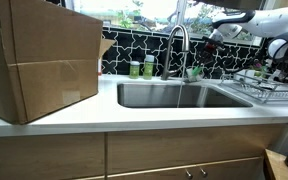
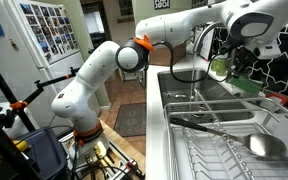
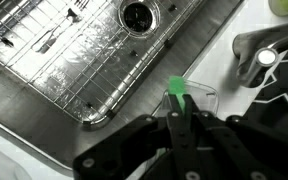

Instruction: Turn the tap to the right, then put the green sponge in the running water and put it back on the rack

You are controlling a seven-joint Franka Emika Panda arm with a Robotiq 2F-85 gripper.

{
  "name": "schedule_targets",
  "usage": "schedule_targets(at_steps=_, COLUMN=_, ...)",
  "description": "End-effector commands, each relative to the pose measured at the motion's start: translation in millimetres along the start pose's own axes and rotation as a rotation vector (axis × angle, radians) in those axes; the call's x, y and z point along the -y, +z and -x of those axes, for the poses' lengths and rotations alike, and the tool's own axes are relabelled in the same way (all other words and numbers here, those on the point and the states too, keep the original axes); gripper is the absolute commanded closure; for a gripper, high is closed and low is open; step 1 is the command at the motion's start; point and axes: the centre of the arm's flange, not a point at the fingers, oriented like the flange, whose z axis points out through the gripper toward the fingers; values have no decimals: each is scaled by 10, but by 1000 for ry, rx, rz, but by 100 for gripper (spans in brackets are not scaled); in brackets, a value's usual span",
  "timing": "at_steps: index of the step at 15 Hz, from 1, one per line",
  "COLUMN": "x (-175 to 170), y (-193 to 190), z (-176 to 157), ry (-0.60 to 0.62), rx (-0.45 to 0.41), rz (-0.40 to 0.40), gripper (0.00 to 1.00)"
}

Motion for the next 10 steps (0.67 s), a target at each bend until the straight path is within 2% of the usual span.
schedule_targets(at_steps=1, x=254, y=-76, z=-243, ry=2, rx=23, rz=2, gripper=65)
schedule_targets(at_steps=2, x=255, y=-79, z=-241, ry=4, rx=25, rz=-1, gripper=64)
schedule_targets(at_steps=3, x=259, y=-86, z=-240, ry=3, rx=26, rz=-5, gripper=58)
schedule_targets(at_steps=10, x=253, y=-179, z=-294, ry=16, rx=22, rz=-28, gripper=5)
